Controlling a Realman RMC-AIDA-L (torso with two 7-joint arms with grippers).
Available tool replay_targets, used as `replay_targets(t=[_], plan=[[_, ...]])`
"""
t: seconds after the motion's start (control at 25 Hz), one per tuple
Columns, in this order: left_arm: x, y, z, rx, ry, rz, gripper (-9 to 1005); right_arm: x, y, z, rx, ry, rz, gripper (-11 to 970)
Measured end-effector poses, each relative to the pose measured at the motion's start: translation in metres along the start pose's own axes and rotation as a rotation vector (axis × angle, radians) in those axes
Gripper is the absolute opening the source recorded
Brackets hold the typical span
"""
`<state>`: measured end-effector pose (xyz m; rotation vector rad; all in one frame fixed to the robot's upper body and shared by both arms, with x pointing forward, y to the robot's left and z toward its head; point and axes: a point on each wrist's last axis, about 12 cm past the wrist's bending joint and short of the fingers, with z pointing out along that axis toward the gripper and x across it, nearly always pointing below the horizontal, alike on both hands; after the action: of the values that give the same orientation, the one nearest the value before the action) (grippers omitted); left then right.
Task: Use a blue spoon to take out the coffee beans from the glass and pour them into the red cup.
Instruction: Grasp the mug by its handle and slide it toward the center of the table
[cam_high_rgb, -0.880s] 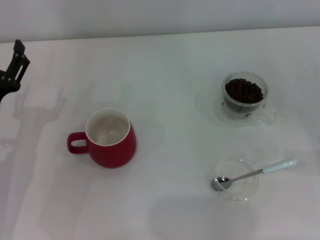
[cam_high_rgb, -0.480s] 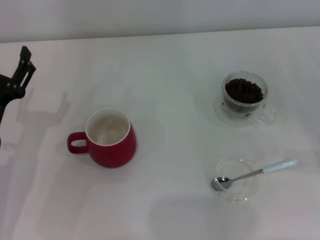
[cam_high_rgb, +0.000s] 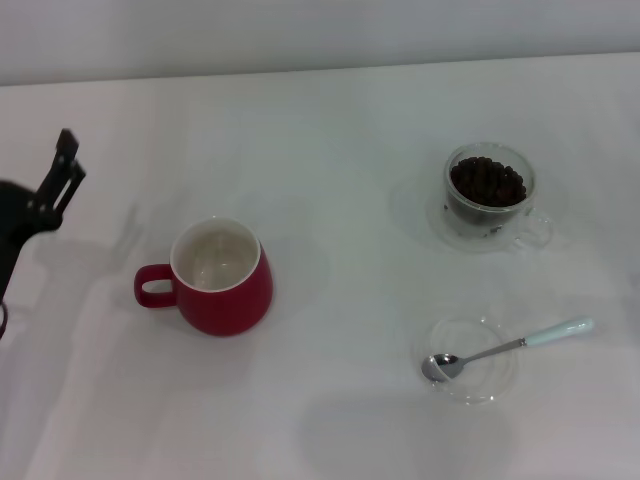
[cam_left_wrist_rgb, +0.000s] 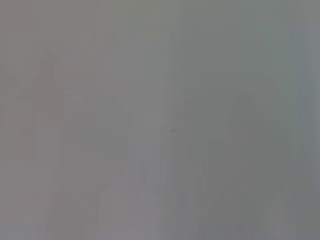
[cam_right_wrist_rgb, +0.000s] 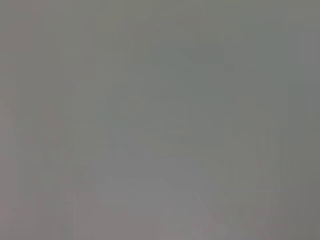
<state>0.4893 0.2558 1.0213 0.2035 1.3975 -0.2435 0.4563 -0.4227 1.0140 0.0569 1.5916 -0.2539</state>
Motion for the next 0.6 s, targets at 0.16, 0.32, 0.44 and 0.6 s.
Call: replay_targets(t=[0.16, 0.32, 0.44, 0.6], plan=[[0.003, 0.002, -0.021, -0.030, 0.001, -0.004, 880, 0.000, 0.002, 0.000, -0.004, -0.004, 0.006, 840], [0.003, 0.002, -0.059, -0.068, -0.014, -0.007, 879, -0.001, -0.002, 0.000, 0.014, -0.008, 0.006, 838], [0.004, 0.004, -0.087, -0.104, -0.010, -0.005, 879, -0.003, -0.005, 0.000, 0.024, -0.018, -0.001, 836], [0.008, 0.004, -0.112, -0.131, 0.039, -0.002, 879, -0.004, -0.007, 0.000, 0.043, -0.032, 0.014, 835]])
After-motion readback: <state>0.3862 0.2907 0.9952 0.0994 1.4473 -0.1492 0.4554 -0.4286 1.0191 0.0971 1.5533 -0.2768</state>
